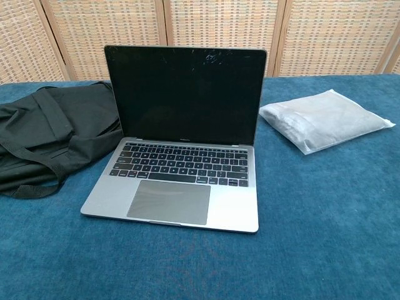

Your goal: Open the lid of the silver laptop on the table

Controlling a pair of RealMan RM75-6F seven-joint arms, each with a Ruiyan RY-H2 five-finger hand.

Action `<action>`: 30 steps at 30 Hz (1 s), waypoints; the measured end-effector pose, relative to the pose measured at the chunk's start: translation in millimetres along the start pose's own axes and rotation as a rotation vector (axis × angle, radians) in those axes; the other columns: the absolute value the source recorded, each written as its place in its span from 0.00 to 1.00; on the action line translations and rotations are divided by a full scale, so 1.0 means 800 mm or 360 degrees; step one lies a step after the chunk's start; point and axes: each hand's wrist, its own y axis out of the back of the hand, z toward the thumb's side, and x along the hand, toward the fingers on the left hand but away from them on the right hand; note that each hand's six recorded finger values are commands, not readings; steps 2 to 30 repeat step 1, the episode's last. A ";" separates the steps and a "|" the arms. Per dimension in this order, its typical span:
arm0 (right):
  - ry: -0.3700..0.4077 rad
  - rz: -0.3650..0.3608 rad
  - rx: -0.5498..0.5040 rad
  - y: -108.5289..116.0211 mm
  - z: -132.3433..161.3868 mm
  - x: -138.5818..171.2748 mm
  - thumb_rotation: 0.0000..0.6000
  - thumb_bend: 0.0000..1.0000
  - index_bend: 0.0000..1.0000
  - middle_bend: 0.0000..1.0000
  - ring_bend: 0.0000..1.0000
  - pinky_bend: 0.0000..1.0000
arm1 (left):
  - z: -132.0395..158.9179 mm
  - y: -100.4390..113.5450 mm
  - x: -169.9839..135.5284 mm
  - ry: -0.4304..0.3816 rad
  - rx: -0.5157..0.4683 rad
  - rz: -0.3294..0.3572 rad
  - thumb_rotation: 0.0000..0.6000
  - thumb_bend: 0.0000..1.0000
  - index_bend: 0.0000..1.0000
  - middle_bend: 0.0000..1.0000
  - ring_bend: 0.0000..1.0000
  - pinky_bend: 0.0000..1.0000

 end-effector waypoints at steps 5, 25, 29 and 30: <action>-0.0001 0.0000 0.0006 0.000 0.000 0.001 1.00 0.00 0.00 0.00 0.00 0.00 | 0.002 -0.001 -0.002 -0.0009 0.0000 0.0004 1.00 0.00 0.00 0.00 0.00 0.00; -0.0001 0.0000 0.0006 0.000 0.000 0.001 1.00 0.00 0.00 0.00 0.00 0.00 | 0.002 -0.001 -0.002 -0.0009 0.0000 0.0004 1.00 0.00 0.00 0.00 0.00 0.00; -0.0001 0.0000 0.0006 0.000 0.000 0.001 1.00 0.00 0.00 0.00 0.00 0.00 | 0.002 -0.001 -0.002 -0.0009 0.0000 0.0004 1.00 0.00 0.00 0.00 0.00 0.00; -0.0001 0.0000 0.0006 0.000 0.000 0.001 1.00 0.00 0.00 0.00 0.00 0.00 | 0.002 -0.001 -0.002 -0.0009 0.0000 0.0004 1.00 0.00 0.00 0.00 0.00 0.00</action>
